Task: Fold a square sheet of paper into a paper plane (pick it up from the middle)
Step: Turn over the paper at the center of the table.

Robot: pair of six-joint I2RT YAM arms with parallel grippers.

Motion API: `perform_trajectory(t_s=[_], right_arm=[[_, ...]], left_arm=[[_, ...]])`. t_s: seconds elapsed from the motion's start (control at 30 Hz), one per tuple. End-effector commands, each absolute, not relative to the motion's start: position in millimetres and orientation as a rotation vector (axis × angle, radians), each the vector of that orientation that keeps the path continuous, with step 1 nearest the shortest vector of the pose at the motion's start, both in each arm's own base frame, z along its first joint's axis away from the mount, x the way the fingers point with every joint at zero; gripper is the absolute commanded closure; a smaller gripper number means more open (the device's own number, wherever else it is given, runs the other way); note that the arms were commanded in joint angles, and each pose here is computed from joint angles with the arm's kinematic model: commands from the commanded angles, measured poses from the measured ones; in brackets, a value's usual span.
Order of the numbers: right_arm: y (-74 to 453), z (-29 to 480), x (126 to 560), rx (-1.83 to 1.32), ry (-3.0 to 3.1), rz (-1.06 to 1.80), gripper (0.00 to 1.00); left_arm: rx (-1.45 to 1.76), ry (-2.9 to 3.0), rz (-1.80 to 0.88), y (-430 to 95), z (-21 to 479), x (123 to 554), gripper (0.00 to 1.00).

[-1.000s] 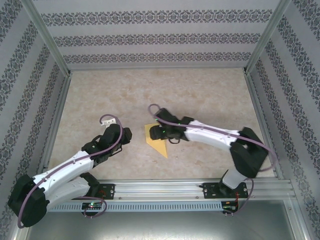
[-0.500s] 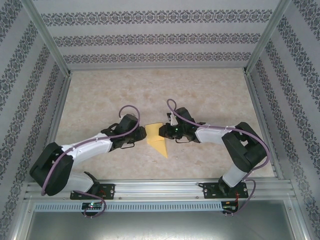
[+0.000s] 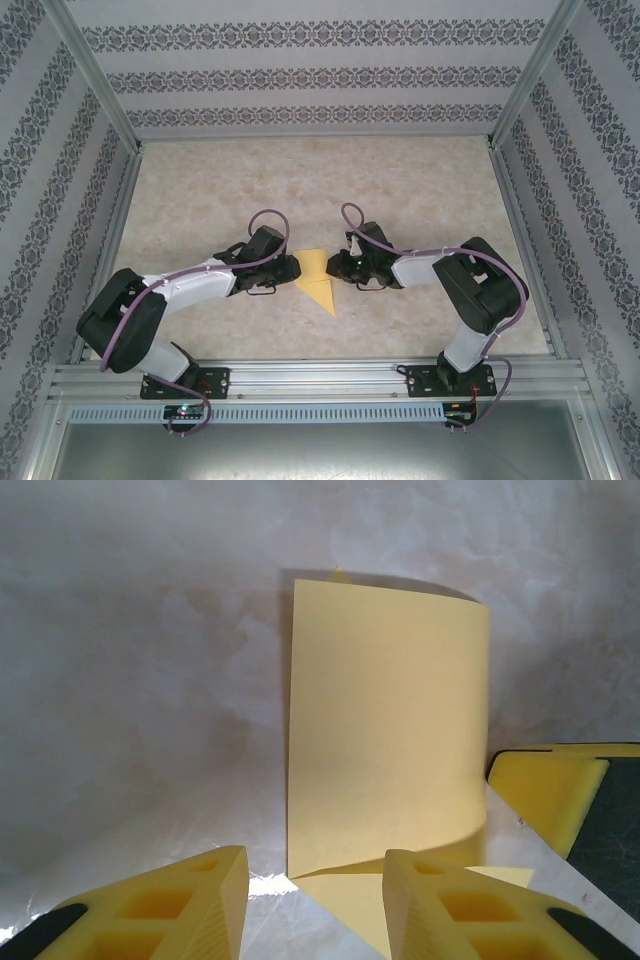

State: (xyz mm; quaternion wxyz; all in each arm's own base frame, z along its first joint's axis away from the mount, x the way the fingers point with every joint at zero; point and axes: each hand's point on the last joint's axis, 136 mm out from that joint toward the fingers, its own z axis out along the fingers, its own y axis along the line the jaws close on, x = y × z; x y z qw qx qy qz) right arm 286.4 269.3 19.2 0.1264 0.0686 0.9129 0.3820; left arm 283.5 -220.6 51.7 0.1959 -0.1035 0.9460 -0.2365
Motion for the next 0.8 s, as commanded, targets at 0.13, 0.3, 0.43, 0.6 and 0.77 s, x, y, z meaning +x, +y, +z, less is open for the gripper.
perform_trajectory(t_s=[0.13,0.3,0.43,0.6,0.77], right_arm=[[255,7,284,0.447,2.624,1.002,0.82],[253,41,287,0.38,2.534,1.047,0.81],[265,62,288,0.168,2.543,1.042,0.81],[292,63,299,0.062,2.577,1.128,0.83],[309,40,309,0.072,2.64,1.167,0.82]], left_arm=[[-0.303,2.623,-0.692,-225,59,295,0.59],[-0.317,2.612,-0.684,-222,58,294,0.58],[-0.324,2.612,-0.677,-220,57,293,0.58],[-0.328,2.595,-0.667,-217,62,293,0.59],[-0.33,2.58,-0.665,-213,66,291,0.58]])
